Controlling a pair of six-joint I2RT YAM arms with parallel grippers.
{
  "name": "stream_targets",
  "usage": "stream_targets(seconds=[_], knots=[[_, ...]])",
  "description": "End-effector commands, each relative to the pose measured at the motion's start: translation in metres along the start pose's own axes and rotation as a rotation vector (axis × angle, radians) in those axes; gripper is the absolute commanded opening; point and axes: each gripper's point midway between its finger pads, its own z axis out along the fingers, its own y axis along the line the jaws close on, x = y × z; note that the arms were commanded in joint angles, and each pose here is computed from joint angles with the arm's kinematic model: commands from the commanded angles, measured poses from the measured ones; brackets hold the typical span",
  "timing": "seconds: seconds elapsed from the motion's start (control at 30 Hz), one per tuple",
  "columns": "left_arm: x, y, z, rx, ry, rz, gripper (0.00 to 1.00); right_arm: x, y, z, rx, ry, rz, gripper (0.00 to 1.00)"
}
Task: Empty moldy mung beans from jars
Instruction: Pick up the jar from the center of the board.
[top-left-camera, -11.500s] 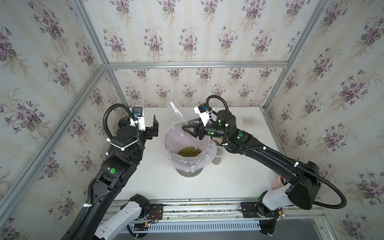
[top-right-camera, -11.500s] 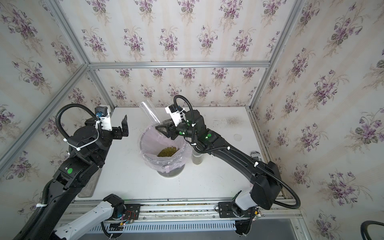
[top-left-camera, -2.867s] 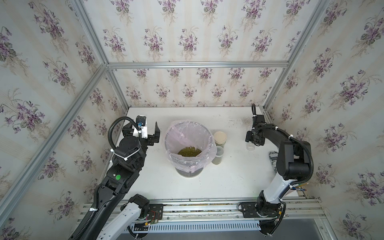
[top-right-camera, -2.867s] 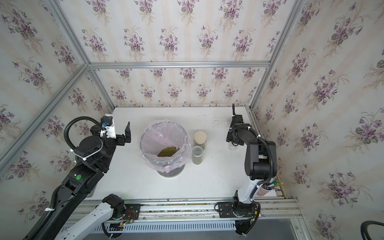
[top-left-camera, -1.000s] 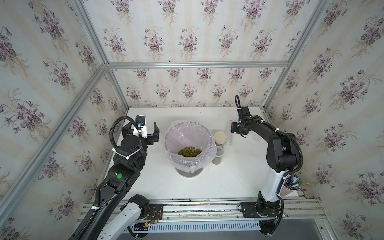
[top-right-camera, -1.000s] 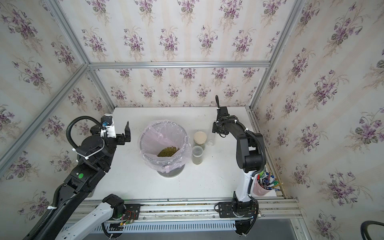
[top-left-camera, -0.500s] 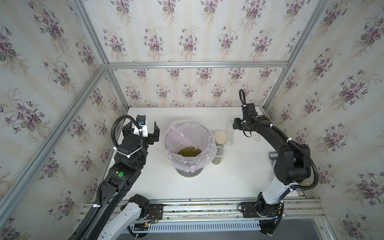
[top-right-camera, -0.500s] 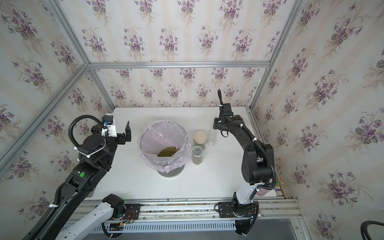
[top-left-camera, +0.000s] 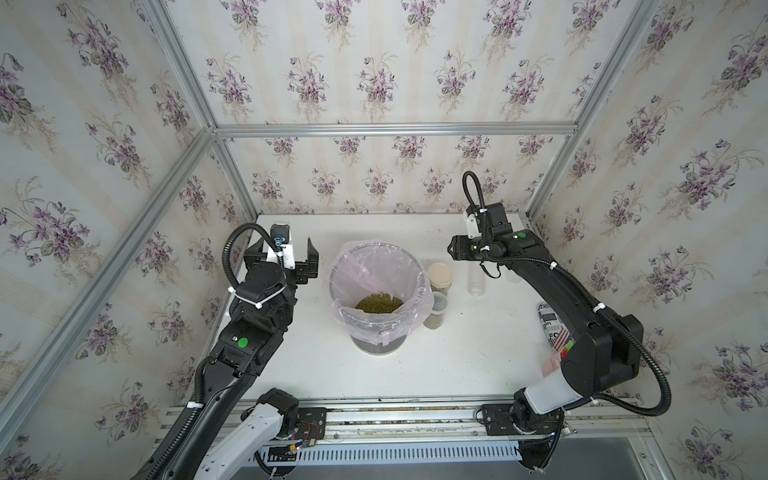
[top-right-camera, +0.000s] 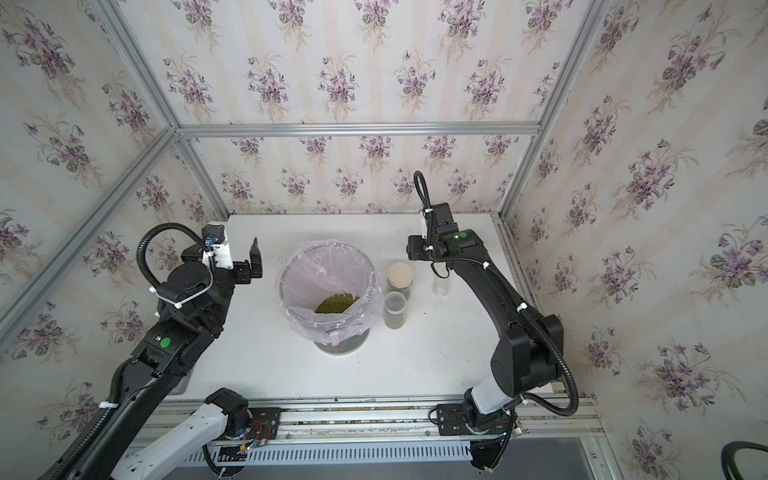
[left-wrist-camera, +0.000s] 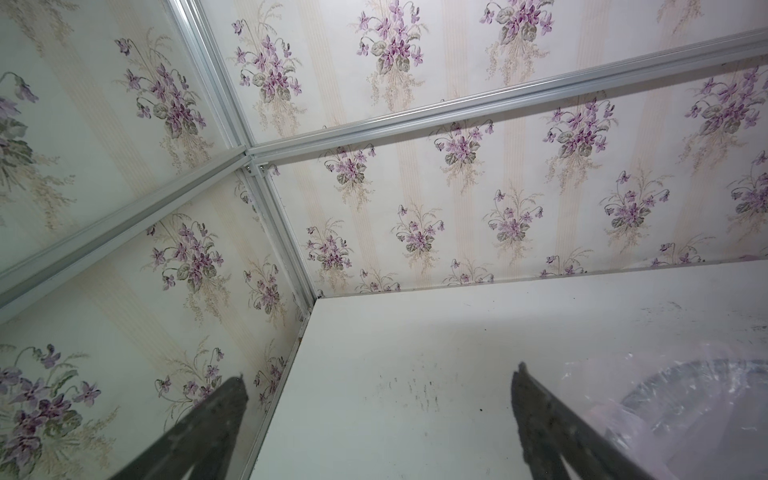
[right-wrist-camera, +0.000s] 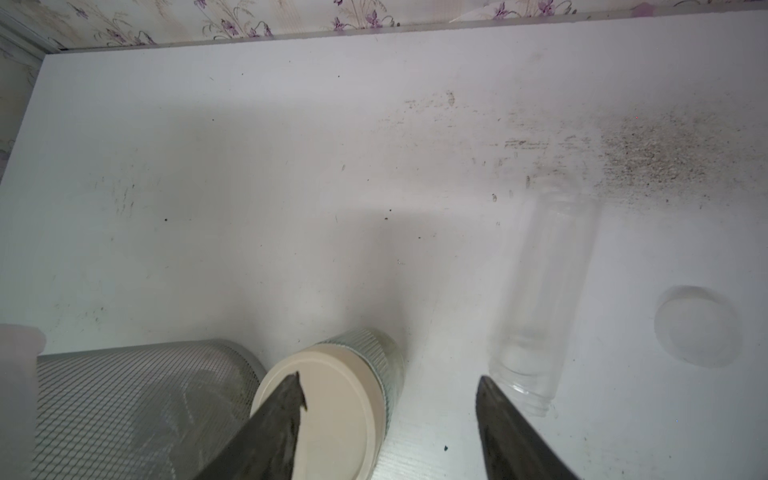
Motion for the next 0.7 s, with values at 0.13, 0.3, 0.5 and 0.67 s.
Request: stream_targets(seconds=[0.13, 0.3, 0.5, 0.67], knots=[[-0.005, 0.009, -0.004, -0.022, 0.002, -0.068, 1.0, 0.008, 0.012, -0.008, -0.064, 0.036, 0.028, 1.0], [-0.003, 0.007, -0.005, 0.0, 0.022, -0.083, 1.0, 0.015, 0.019, 0.01, -0.087, 0.095, 0.033, 1.0], [-0.003, 0.001, -0.002, 0.032, 0.035, -0.083, 1.0, 0.026, 0.022, 0.014, 0.007, 0.177, -0.032, 1.0], [-0.002, 0.013, -0.004, -0.029, 0.02, -0.086, 1.0, 0.041, 0.027, 0.012, 0.04, 0.228, -0.072, 1.0]])
